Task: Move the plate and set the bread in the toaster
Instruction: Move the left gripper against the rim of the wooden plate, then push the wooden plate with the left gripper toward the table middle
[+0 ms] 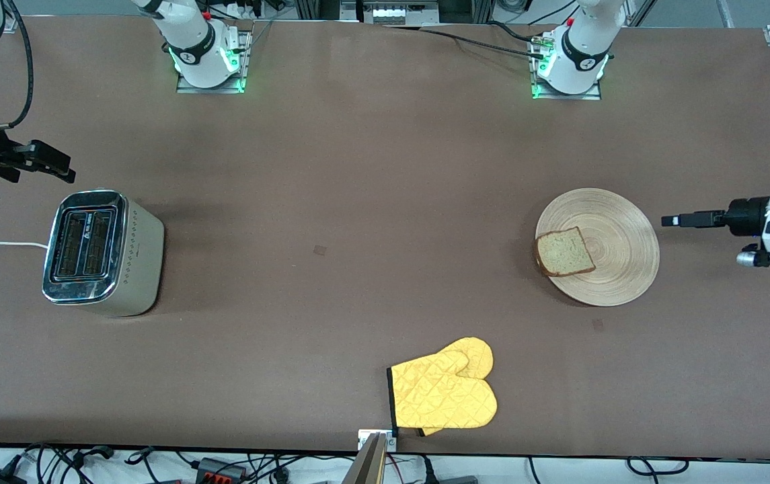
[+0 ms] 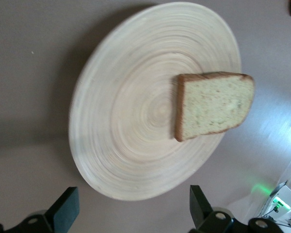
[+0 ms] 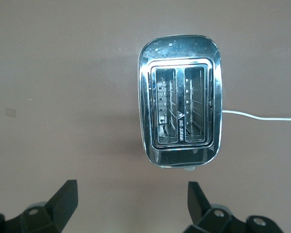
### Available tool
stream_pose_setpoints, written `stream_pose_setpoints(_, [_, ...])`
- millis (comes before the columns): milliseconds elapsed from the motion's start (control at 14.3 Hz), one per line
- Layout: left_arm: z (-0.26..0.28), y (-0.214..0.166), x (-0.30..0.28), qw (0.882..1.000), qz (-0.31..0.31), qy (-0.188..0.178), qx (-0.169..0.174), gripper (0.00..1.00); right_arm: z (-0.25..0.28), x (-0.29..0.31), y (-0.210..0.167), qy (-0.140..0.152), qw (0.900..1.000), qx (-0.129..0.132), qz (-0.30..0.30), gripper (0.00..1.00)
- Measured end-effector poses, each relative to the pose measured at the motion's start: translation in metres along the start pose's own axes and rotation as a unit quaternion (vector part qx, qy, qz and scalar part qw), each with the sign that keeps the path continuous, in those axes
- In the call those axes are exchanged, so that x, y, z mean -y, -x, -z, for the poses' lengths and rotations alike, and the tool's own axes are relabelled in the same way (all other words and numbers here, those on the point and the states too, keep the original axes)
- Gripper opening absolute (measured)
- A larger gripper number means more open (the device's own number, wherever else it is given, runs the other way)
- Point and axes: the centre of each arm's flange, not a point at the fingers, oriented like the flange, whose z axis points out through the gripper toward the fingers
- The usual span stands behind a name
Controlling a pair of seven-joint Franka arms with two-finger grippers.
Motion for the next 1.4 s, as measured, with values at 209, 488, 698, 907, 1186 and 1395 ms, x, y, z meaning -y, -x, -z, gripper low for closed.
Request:
stream_pose_setpoints(209, [-0.029,-0.019,0.045,0.999,-0.017,0.034,0.008,1.00,0.000,0.000,0.000,0.000,1.000,0.000,0.000,1.00])
stream_pose_setpoints(488, [-0.040,-0.026,0.055,0.998,-0.026,0.050,0.006,1.00,0.000,0.000,0.000,0.000,1.000,0.000,0.000,1.00])
stream_pose_setpoints(698, [-0.045,-0.029,0.050,0.998,-0.036,0.053,0.009,0.84,-0.001,0.000,0.000,0.000,1.000,0.001,0.000,1.00])
stream_pose_setpoints(907, [-0.050,-0.030,0.050,0.998,-0.043,0.055,0.012,0.69,-0.003,0.000,-0.001,0.000,1.000,0.002,0.000,1.00])
stream_pose_setpoints(1186, [-0.055,-0.030,0.054,0.995,-0.075,0.058,0.014,0.46,-0.003,0.000,-0.001,0.000,1.000,0.003,0.000,1.00])
stream_pose_setpoints(1395, [-0.057,-0.030,0.056,0.994,-0.085,0.060,0.015,0.15,-0.004,0.000,-0.001,0.000,1.000,0.003,0.000,1.00])
